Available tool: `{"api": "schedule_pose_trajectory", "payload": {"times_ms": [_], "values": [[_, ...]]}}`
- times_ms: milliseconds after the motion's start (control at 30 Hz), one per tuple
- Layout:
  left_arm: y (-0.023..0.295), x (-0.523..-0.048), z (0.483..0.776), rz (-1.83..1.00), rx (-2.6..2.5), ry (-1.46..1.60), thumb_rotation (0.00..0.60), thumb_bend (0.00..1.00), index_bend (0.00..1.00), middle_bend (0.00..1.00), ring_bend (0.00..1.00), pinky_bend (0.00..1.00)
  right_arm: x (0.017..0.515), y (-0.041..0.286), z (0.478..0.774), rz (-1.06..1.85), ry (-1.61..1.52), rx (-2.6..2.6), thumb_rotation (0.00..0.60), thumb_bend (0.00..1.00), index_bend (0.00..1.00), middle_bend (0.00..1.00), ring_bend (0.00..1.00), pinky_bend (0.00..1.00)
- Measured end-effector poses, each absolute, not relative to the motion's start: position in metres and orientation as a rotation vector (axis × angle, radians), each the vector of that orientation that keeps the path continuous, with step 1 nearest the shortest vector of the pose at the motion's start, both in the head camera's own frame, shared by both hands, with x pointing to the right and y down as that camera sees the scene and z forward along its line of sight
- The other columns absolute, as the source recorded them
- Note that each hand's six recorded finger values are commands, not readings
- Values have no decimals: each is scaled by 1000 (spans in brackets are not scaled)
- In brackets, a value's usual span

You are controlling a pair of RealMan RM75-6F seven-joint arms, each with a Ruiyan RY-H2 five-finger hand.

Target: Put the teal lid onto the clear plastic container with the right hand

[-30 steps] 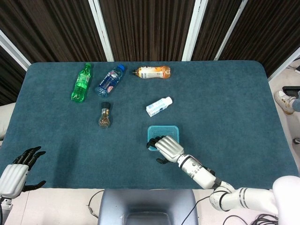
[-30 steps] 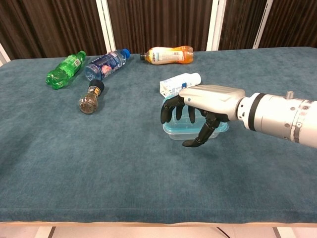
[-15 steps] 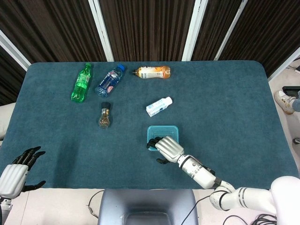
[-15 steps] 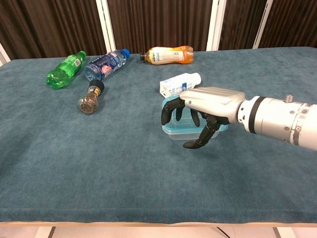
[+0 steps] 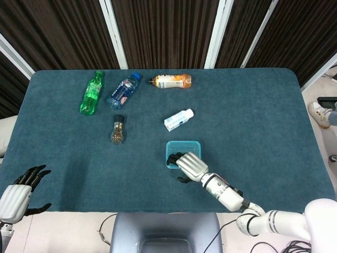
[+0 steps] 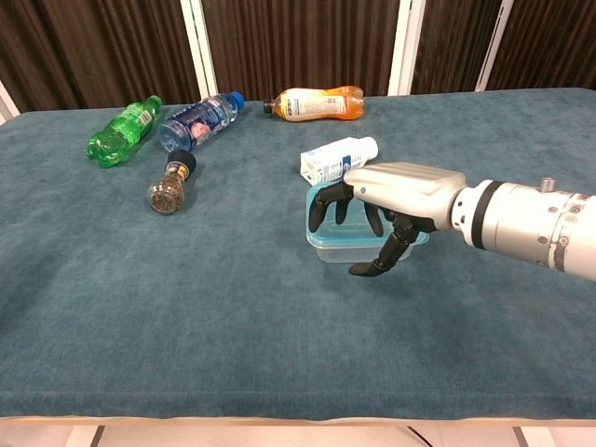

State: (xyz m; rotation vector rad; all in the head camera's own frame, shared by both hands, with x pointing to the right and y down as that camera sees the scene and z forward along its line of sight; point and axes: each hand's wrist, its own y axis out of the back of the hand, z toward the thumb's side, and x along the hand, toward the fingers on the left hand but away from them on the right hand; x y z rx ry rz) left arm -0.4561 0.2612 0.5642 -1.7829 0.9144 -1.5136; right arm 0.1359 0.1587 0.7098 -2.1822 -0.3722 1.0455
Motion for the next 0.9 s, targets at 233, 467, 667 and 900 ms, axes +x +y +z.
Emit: {"api": "schedule_pose_trajectory", "payload": {"times_ms": [233, 467, 667, 900], "values": [[261, -456, 564, -1513, -1783, 919, 600, 441, 197, 99, 99, 251, 138, 159, 712, 1053, -373, -2183, 600, 400, 448, 386, 362, 505], [261, -457, 563, -1510, -1784, 921, 600, 441, 197, 99, 99, 251, 139, 160, 715, 1062, -364, -2184, 600, 400, 449, 385, 362, 505], [261, -457, 563, -1510, -1784, 923, 600, 441, 197, 100, 99, 251, 140, 161, 718, 1070, -360, -2184, 600, 400, 448, 386, 362, 505], [261, -457, 563, -1510, -1785, 924, 600, 441, 197, 100, 99, 251, 141, 159, 716, 1062, -374, -2181, 600, 400, 447, 385, 362, 505]]}}
